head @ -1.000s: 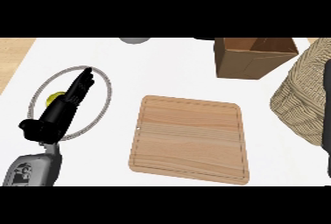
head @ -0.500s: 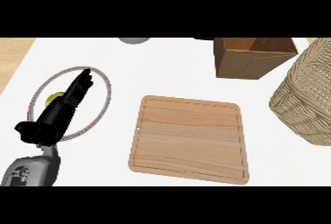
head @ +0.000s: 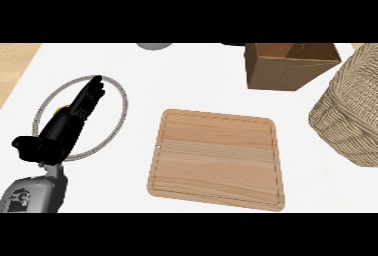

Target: Pick the can from the cutting board and place it in the basket

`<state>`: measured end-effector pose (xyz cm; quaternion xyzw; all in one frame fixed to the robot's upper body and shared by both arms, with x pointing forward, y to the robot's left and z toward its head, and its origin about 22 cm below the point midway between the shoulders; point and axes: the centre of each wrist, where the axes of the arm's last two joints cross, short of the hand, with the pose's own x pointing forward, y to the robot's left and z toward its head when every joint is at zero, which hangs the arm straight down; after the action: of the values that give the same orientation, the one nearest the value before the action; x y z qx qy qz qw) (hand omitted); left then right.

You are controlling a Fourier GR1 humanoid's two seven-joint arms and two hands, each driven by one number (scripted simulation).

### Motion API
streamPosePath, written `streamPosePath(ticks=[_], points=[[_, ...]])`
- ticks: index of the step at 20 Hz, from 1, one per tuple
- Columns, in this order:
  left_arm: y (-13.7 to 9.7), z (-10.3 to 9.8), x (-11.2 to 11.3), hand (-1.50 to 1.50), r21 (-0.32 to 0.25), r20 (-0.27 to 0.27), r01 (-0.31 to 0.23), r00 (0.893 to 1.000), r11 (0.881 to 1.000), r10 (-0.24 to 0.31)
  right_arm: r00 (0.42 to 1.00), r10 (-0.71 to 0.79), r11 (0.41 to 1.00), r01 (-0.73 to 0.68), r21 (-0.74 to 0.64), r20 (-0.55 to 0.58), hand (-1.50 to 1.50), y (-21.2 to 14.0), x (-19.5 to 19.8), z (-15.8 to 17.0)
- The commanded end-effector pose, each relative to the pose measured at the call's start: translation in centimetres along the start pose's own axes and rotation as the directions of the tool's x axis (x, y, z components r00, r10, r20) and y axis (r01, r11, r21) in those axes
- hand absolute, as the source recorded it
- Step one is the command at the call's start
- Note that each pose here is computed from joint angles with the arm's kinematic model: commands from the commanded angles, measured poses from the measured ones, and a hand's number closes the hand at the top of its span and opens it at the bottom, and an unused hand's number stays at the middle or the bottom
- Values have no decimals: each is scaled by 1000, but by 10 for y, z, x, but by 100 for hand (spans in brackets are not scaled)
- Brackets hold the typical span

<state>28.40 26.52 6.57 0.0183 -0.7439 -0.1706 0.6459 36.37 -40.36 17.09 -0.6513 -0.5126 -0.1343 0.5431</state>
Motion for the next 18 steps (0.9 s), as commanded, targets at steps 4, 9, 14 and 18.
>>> streamPosePath(ticks=[4,9,14,18], points=[[-5,11,-21,0,3,1,-7,1000,1000,7,989,-141,977,131,-167,-50,150,-3,-30,-18],[-5,-9,-9,0,15,4,-11,1000,1000,10,998,-63,992,64,-108,8,-150,7,-36,-26],[-21,-2,-12,0,0,-8,18,1000,1000,-18,991,-121,987,127,-99,58,-150,-13,-18,-29],[6,0,-19,0,5,-16,-17,1000,1000,17,964,-260,957,265,-114,58,-150,-13,2,-39]])
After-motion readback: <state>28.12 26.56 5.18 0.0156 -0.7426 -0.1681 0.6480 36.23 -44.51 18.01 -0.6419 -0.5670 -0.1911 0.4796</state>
